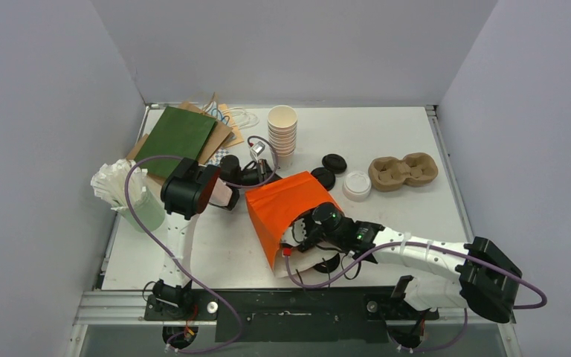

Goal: Pack the takeout coffee
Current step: Place the coffee cup on the cup tray.

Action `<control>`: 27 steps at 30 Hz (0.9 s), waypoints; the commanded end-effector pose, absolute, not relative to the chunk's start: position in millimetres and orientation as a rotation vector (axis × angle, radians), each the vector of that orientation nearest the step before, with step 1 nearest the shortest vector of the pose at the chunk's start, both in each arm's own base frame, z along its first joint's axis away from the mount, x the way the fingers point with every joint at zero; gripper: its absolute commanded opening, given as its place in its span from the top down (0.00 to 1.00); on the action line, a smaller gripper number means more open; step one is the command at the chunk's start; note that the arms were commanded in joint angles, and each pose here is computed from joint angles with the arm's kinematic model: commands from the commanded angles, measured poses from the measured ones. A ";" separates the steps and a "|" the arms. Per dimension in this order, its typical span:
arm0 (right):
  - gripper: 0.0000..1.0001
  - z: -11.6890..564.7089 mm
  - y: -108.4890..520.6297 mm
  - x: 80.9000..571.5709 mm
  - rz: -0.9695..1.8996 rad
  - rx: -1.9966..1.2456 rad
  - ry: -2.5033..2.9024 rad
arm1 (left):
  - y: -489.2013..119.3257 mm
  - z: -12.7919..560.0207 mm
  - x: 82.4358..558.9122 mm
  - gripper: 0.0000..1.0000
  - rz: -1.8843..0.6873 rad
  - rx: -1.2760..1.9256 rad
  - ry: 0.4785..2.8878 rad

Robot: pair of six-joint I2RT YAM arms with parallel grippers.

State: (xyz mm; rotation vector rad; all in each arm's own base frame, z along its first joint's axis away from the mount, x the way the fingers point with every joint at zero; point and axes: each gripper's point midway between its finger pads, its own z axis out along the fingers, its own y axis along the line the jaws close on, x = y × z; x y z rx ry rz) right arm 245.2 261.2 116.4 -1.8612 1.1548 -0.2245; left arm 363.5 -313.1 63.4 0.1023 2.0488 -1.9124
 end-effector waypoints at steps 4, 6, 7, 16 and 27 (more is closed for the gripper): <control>0.65 141.3 269.2 248.1 -0.216 -1.790 1.161 | -321.6 76.6 351.4 1.00 -1.965 0.191 1.997; 0.64 145.9 265.7 248.2 -0.226 -1.782 1.171 | -320.6 76.7 352.4 1.00 -1.964 0.180 2.002; 0.64 148.3 264.8 247.7 -0.226 -1.775 1.168 | -320.7 76.8 352.8 1.00 -1.962 0.178 2.002; 0.64 141.8 257.5 247.6 -0.269 -1.800 1.180 | -319.8 74.6 352.5 1.00 -1.951 0.159 2.013; 0.64 147.4 253.4 241.6 -0.303 -1.814 1.213 | -318.3 68.5 357.1 1.00 -1.886 0.147 2.057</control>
